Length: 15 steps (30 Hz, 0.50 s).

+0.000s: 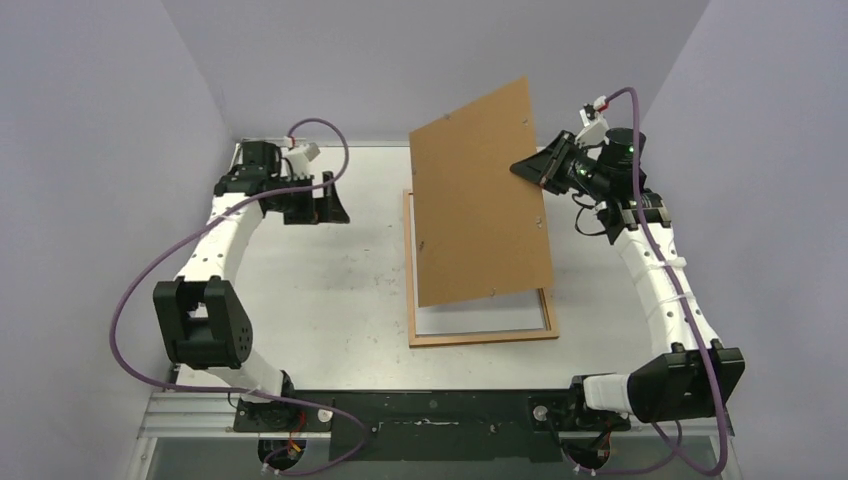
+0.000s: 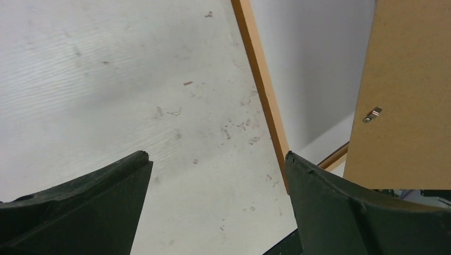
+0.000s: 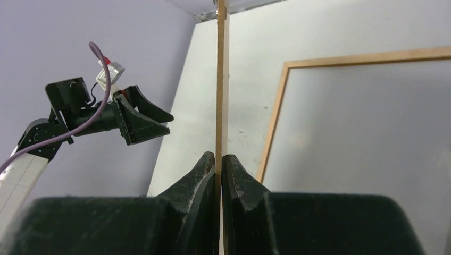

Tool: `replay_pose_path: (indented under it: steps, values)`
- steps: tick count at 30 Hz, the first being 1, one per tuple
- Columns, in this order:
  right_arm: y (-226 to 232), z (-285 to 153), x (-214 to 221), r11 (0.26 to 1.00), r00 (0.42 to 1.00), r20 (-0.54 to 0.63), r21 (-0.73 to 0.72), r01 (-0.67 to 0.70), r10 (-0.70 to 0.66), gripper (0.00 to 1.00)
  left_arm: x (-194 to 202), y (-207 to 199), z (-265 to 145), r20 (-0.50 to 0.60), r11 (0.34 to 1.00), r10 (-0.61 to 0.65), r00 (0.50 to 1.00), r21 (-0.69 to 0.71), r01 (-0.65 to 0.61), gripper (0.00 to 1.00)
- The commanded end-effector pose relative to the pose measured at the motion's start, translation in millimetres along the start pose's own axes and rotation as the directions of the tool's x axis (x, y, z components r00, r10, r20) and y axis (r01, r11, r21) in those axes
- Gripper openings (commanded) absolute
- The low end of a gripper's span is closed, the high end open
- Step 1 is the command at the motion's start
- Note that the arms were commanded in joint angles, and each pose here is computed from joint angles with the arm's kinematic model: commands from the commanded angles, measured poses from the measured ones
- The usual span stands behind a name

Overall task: Put the photo into the frame
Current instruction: Place the photo frame item in the photo frame.

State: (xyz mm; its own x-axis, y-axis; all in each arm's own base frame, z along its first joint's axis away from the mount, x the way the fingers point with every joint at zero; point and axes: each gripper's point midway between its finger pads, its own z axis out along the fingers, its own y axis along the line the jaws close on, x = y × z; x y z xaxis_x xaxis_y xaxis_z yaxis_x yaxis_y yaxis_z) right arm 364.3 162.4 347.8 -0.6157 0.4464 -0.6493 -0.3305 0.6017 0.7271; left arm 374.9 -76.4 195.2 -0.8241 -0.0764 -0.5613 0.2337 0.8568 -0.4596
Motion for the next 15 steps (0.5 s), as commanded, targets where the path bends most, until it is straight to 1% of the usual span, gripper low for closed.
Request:
replay_pose_path:
  steps: [1,4,7,11,15]
  values:
    - [-9.4,-20.2,1.9,0.999,1.000,-0.020,0.050,0.020,-0.019,0.05,3.0,-25.5,42.5,0.013,0.996,0.068,0.998,0.062,-0.068,0.94]
    - [-25.4,-24.6,5.4,0.997,1.000,-0.027,0.075,-0.001,0.003,0.05,21.8,-39.9,71.4,-0.043,0.993,0.095,0.995,0.078,-0.091,0.93]
    - [-39.0,-20.0,15.4,0.997,0.999,-0.047,0.081,-0.015,0.019,0.05,34.0,-48.2,88.8,-0.086,0.991,0.115,0.990,0.082,-0.108,0.92]
    - [-56.7,-8.9,31.2,0.996,0.996,-0.071,0.071,-0.057,0.062,0.05,41.6,-47.1,95.3,-0.104,0.992,0.099,0.990,0.084,-0.091,0.87]
    - [-67.0,0.0,37.5,0.995,0.993,-0.091,0.062,-0.072,0.078,0.05,48.7,-43.1,95.5,-0.122,0.992,0.108,0.987,0.075,-0.099,0.84]
